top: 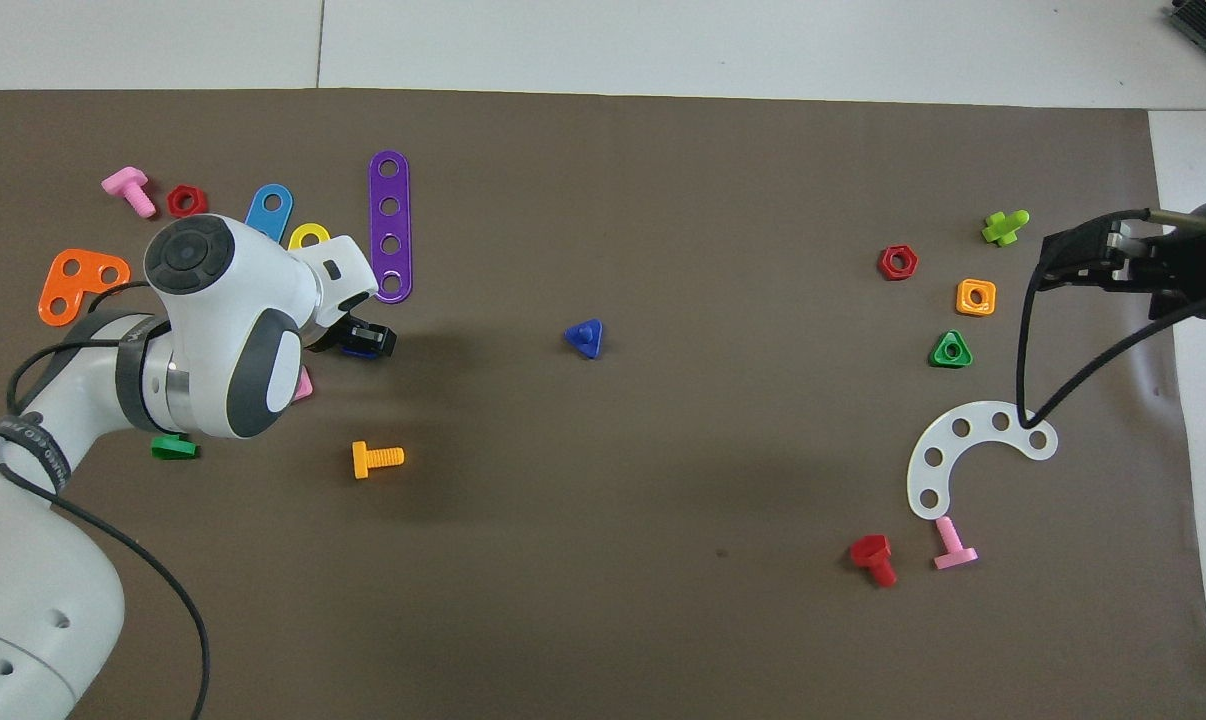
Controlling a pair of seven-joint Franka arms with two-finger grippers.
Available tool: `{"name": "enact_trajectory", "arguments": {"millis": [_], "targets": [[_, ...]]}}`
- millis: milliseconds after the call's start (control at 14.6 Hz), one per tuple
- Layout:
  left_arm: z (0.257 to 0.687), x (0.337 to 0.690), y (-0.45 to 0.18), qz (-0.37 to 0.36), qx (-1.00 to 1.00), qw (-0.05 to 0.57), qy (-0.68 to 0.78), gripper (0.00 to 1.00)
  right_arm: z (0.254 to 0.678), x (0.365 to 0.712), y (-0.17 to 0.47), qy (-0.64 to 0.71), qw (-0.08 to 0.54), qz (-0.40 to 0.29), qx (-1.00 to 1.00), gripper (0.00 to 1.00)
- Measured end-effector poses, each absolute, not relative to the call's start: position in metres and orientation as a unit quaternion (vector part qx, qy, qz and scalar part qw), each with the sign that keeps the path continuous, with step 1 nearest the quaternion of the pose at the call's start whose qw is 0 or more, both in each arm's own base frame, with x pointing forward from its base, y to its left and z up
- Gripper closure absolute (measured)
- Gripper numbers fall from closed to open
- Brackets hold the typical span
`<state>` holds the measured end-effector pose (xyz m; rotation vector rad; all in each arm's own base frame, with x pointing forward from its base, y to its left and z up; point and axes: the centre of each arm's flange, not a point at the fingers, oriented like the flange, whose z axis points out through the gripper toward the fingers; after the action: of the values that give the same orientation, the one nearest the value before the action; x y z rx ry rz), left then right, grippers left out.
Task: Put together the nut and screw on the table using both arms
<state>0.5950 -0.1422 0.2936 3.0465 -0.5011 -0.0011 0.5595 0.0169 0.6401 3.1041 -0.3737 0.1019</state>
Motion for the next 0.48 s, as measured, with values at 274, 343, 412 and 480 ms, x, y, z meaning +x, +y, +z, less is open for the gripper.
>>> {"name": "enact_trajectory", "arguments": {"millis": [274,343,412,480], "targets": [[0.2948,0.5948,-0.1425,0.001,0.986,0.027,-0.163,0.44,0.6430,0.5531,0.0063,-0.108,0.010,0.017,0.994,0.00],[0.2954,0.5947,-0.1430,0.001,0.986,0.027,-0.163,0.44,0.6429,0.5531,0.0069,-0.107,0.010,0.017,0.994,0.00],[0.2962,0.5947,-0.1433,0.002,0.986,0.027,-0.164,0.51,0.6428,0.5530,0.0080,-0.106,0.010,0.016,0.994,0.00],[0.2973,0.5948,-0.1434,0.003,0.986,0.027,-0.164,0.54,0.6427,0.5528,0.0071,-0.107,0.010,0.016,0.994,0.00]]}}
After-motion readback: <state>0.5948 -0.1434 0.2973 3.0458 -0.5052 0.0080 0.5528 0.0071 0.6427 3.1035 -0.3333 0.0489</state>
